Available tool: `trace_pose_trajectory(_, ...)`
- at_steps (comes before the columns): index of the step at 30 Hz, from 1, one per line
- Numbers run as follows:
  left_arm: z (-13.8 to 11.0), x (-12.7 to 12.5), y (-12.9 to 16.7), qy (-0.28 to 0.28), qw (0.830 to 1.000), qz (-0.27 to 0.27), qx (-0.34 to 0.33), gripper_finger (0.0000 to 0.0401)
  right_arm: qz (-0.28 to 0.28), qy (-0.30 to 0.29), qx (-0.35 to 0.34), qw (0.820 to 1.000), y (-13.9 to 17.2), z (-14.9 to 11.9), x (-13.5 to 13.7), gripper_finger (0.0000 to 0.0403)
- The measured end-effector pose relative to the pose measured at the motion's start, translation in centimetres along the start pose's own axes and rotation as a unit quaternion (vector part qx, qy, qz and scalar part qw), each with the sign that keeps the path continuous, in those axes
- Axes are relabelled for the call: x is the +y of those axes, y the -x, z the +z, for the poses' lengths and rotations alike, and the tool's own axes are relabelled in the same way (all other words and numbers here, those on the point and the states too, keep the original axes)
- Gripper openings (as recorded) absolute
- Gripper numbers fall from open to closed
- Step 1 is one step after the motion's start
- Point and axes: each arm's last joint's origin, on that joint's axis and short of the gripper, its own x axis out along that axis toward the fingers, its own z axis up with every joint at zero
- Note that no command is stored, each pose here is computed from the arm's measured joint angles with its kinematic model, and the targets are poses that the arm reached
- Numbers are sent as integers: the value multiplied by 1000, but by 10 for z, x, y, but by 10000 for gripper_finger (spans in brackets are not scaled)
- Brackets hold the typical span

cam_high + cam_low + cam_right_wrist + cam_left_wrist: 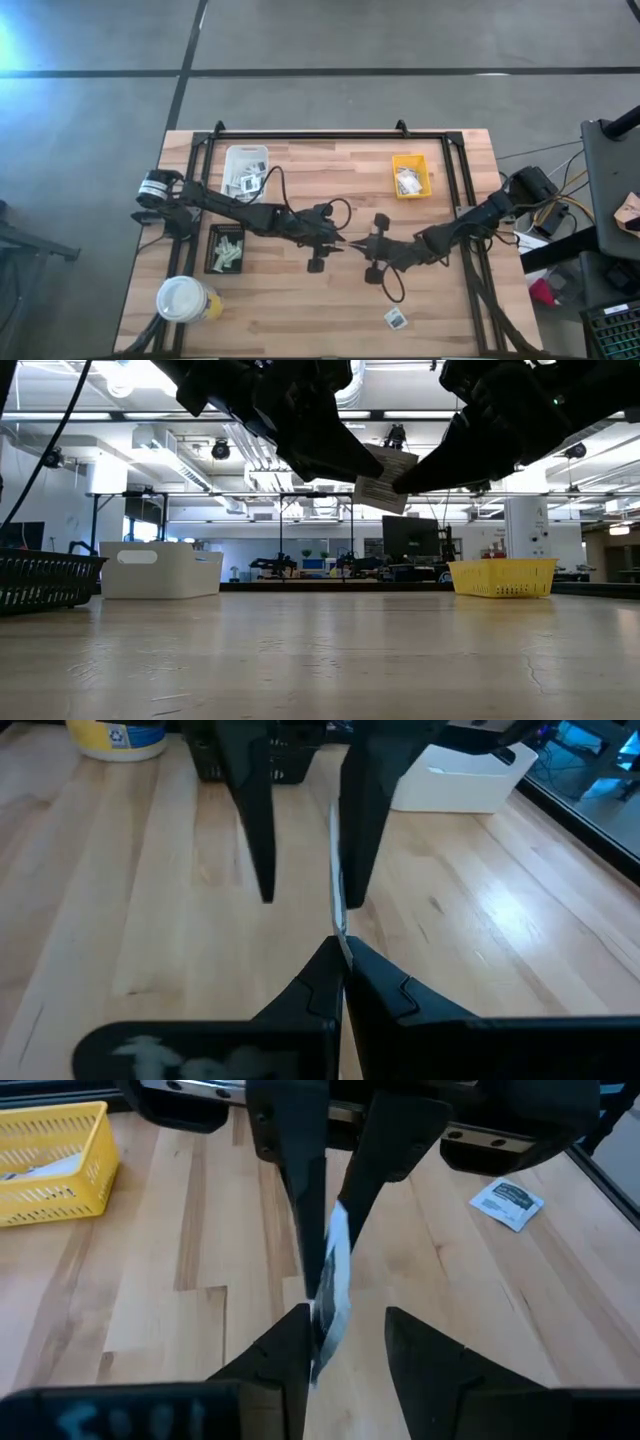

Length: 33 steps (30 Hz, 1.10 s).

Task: Pick & Place First Aid Supplies
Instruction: Put the gray towelette pack into the white bin

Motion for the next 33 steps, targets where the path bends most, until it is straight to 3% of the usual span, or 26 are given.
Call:
trace_pose_trajectory(6,0,0,0,-2,1000,0,-1,99,0,-3,0,1000,0,0,0,8)
trace_pose_trajectory(14,0,1,0,-1,1000,3,0,9,3,-3,1,1000,0,0,0,8)
trace_pose_trajectory(25,-4,1,0,-2,1000,11,7,3,2,-2,3,1000,0,-1,0,15)
trace_pose_trajectory(33,-11,3,1,-5,998,47,46,1,-16,-24,43,999,1,-9,-4,85)
